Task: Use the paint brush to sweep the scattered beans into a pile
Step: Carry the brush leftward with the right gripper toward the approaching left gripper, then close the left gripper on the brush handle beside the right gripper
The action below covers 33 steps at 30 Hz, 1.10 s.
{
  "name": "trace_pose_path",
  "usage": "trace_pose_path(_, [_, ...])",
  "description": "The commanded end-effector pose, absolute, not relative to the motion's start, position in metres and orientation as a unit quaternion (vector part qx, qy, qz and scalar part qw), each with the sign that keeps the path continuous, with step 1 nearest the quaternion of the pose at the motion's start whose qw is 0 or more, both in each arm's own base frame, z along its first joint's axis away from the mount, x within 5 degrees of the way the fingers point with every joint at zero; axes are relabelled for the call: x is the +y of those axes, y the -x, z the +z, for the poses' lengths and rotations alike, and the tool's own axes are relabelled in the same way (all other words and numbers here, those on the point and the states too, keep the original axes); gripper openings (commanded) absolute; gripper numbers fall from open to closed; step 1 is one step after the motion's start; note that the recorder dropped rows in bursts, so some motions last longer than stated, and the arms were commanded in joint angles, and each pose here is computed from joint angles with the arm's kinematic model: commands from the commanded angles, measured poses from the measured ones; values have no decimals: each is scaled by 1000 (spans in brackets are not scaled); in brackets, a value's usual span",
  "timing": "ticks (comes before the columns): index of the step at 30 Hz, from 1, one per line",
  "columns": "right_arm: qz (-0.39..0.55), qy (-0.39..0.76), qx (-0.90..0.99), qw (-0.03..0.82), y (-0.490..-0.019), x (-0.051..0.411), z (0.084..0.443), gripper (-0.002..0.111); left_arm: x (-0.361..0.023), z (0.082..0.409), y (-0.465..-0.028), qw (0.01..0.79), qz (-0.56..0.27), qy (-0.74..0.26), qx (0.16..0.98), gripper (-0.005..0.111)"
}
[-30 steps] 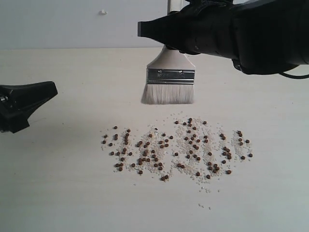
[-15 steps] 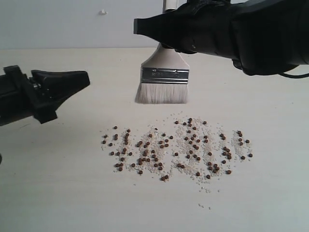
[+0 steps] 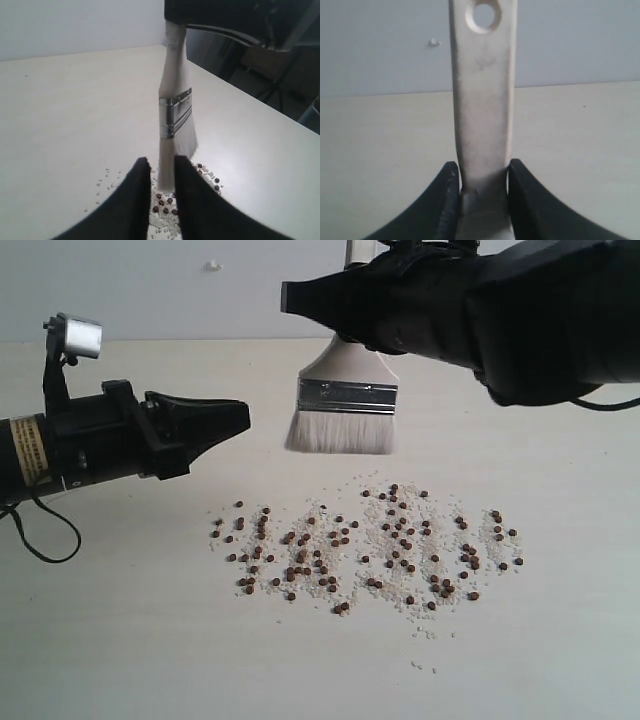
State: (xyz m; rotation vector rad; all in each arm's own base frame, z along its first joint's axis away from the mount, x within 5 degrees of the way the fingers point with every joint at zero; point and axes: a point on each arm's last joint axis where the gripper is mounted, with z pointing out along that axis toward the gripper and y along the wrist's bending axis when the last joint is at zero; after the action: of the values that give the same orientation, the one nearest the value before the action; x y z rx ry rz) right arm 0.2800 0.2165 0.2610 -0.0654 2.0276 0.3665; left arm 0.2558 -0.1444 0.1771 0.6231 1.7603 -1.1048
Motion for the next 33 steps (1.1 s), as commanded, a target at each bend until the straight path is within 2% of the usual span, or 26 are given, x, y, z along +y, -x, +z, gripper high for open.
trace_pose_path(1, [127,45,826,548,-279,233,254,0,-146,180,-260,474,-457,-248,711,44])
trace_pose_path(4, [144,49,815,560,-279,237,255,0,-146,181,-260,476,-457,-243,711,56])
trace_pose_path(6, [149,48,812,562,-279,238,256,0,-146,181,-260,476,-457,-243,711,58])
trace_pose_path(20, [198,56,798,567,-277,246,260,0,-145,184,-266,501,-442,-244,703,58])
trace_pose_path(25, [202,68,800,561,-276,247,259,0,-164,188,-263,491,-446,-274,696,58])
trace_pose_path(33, [203,83,805,552,-275,249,257,0,-165,175,-270,466,-359,-290,755,58])
